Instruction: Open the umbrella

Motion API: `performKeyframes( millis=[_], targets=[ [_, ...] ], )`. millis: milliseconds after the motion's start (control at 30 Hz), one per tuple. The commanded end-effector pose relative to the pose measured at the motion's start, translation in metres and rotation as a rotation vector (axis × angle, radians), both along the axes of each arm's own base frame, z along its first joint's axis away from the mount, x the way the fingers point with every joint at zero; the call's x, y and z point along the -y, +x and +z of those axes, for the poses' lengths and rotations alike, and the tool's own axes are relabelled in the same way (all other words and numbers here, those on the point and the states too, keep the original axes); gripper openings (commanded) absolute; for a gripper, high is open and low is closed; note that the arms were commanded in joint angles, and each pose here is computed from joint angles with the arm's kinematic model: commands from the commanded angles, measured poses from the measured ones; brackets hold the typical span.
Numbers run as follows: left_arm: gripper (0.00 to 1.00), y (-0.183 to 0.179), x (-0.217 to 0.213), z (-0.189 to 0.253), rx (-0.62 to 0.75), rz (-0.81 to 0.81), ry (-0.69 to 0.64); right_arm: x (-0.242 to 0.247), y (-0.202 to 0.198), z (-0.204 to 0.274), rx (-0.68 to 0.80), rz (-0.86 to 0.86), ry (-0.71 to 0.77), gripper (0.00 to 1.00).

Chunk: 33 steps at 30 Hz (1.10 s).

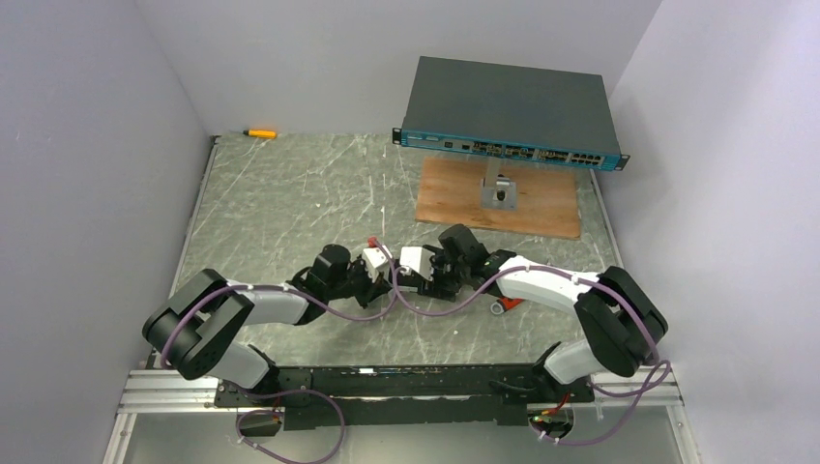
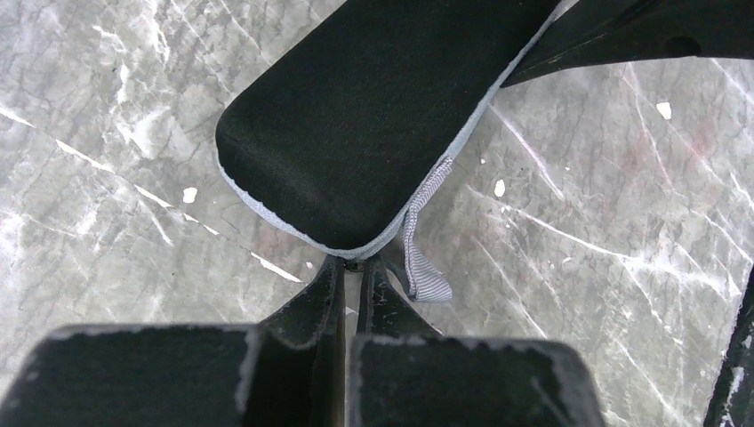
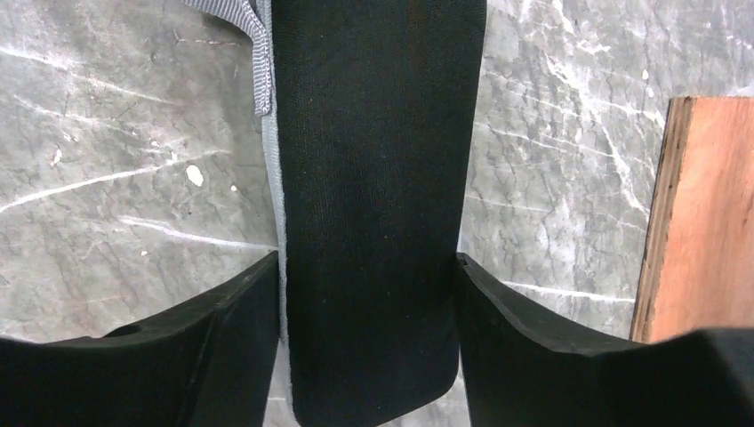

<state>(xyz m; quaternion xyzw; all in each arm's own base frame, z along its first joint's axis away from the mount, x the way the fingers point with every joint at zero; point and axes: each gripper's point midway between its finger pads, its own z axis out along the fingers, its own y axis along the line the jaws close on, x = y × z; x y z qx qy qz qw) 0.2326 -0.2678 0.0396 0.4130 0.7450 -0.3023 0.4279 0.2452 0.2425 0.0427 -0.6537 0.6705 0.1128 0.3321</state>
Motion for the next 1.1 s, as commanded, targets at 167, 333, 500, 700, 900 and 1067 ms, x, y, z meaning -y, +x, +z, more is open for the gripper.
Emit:
performKeyframes(
  millis=[167, 333, 500, 700, 900, 1067],
  targets=[
    [0.00, 0.018, -0.008, 0.020, 0.010, 0.033, -0.048, 0.037, -0.019, -0.021, -0.036, 0.069, -0.050, 0.32],
    [0.00, 0.027, -0.011, 0.021, 0.054, 0.000, -0.020, 0.047, -0.045, -0.024, 0.022, 0.263, -0.046, 0.17],
    [0.00, 0.033, -0.008, 0.033, 0.175, -0.074, 0.010, 0.050, -0.052, -0.024, 0.024, 0.312, -0.056, 0.00],
    [0.11, 0.013, -0.001, 0.036, 0.184, -0.175, -0.028, 0.040, -0.039, -0.016, -0.023, 0.219, -0.023, 0.00],
    [0.40, -0.014, 0.012, 0.027, 0.147, -0.205, -0.043, 0.046, -0.035, -0.015, 0.002, 0.192, -0.012, 0.00],
    [0.45, -0.021, 0.026, 0.022, 0.169, -0.248, -0.051, 0.048, -0.041, -0.014, 0.031, 0.221, 0.002, 0.00]
  ],
)
